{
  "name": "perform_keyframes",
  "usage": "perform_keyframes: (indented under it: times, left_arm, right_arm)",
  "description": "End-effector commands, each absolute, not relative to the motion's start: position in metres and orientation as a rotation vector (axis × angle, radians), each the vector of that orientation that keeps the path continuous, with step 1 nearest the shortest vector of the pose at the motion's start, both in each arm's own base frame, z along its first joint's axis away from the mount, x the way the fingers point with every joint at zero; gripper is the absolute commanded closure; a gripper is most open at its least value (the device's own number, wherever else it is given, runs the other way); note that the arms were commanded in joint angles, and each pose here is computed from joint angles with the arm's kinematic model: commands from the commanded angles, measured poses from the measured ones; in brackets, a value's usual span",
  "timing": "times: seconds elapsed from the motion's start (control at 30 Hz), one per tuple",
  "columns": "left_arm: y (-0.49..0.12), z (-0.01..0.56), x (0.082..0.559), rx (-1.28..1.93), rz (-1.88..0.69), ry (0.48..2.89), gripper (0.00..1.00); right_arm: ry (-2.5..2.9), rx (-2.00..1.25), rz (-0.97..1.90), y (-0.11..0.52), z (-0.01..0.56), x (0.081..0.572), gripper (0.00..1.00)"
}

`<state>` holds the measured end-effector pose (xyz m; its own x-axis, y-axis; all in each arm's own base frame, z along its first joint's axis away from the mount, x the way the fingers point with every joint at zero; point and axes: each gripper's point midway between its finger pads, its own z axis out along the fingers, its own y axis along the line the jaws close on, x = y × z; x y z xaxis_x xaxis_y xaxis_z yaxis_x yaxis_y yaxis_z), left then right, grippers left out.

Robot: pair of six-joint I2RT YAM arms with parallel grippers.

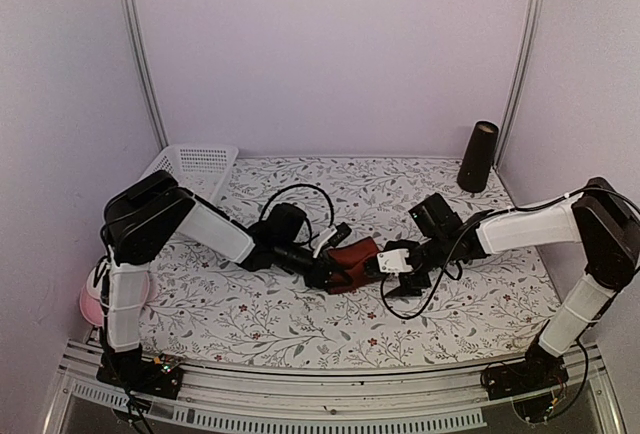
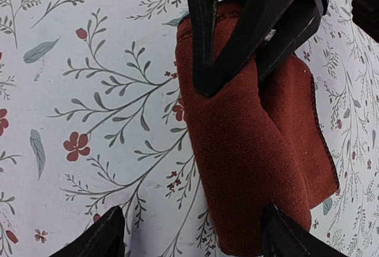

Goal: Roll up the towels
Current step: Roll the towel at the center of the board.

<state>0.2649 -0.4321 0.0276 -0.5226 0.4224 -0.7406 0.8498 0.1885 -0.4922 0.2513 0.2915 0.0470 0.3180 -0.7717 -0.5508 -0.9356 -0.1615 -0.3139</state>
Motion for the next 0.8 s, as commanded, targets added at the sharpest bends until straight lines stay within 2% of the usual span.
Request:
perform_keyframes:
  times: [0.0,0.1,0.17,0.33,0.5,0.6,0.77]
  left_arm:
    - [-0.407,-0.032,0.257,1.14,-1.231,2.303,0.77]
    - [-0.405,-0.034,0.26,1.118,-1.221,2.322,0.74]
    - [-0.403,-0.035,0.264,1.093,-1.203,2.336,0.66]
    - [-0.398,-0.027,0.273,1.049,-1.15,2.336,0.54]
    - [-0.395,-0.021,0.278,1.029,-1.109,2.336,0.5]
    - [-0.392,-0.012,0.283,1.013,-1.064,2.312,0.4]
    - [-0.389,0.014,0.291,1.024,-0.988,2.219,0.15]
  right_arm:
    - [1.564,-1.948,0.284,0.295,0.04,0.268,0.21]
    - [1.594,-1.955,0.269,0.293,0.031,0.27,0.22]
    - [1.616,-1.962,0.255,0.291,0.025,0.271,0.25]
    - [1.678,-1.98,0.236,0.286,0.009,0.273,0.44]
    - [1.722,-1.982,0.23,0.285,0.001,0.275,0.57]
    - [1.733,-1.995,0.243,0.284,-0.001,0.273,0.66]
    - [1.76,-2.047,0.286,0.28,-0.01,0.262,0.74]
